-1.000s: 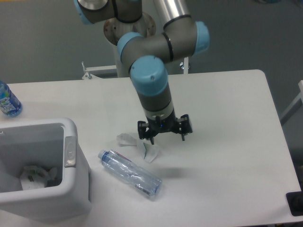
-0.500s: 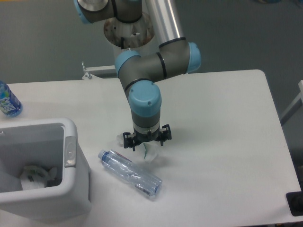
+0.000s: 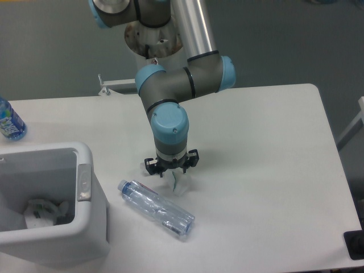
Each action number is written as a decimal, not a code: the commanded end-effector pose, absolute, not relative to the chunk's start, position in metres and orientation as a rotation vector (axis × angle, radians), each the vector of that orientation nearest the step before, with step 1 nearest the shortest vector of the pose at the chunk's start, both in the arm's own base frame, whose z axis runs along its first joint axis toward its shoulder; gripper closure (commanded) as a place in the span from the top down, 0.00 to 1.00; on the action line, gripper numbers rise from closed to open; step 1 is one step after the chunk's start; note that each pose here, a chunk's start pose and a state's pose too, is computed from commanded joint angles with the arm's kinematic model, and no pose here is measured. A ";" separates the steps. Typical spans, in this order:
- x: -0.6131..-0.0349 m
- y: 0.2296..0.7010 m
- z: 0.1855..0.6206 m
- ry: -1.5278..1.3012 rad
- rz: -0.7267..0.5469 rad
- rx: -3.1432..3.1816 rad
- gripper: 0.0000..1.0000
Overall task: Place the trash in the trash can
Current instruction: 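Close the gripper on the tissue and lift it, then carry the tissue over the white bin and release it inside, then move the open gripper over the clear plastic bottle and lower, then rotate the gripper to align with the bottle and grasp it, then lift the bottle, carry it over the bin and drop it in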
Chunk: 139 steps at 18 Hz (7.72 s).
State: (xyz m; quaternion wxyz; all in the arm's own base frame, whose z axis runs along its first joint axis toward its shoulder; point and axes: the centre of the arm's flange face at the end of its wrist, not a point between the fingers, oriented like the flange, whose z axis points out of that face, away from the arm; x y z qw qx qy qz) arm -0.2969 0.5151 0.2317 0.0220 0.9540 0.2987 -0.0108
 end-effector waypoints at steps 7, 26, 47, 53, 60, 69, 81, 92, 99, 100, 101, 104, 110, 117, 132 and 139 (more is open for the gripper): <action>-0.309 0.499 0.289 0.971 -0.122 3.017 0.00; -0.294 0.549 0.565 0.968 0.715 3.736 0.00; -0.242 0.598 0.535 1.000 0.817 3.658 1.00; -0.298 0.593 0.492 1.496 0.315 3.421 1.00; -0.342 0.616 0.370 1.538 0.136 3.185 1.00; -0.360 0.611 0.274 1.503 0.044 3.007 1.00; -0.363 0.605 0.210 1.536 -0.073 2.864 1.00; -0.346 0.620 0.189 1.494 -0.069 2.855 1.00; -0.340 0.622 0.184 1.494 -0.076 2.842 0.79; -0.340 0.622 0.184 1.494 -0.076 2.842 0.74; -0.339 0.622 0.183 1.492 -0.075 2.840 0.70; -0.339 0.622 0.185 1.493 -0.075 2.841 0.62; -0.339 0.622 0.199 1.483 -0.078 2.869 0.55; -0.386 0.628 0.381 1.683 -0.014 3.147 0.56; -0.316 0.640 0.591 1.612 0.373 3.729 0.56; -0.219 0.682 0.578 1.316 0.523 3.786 0.56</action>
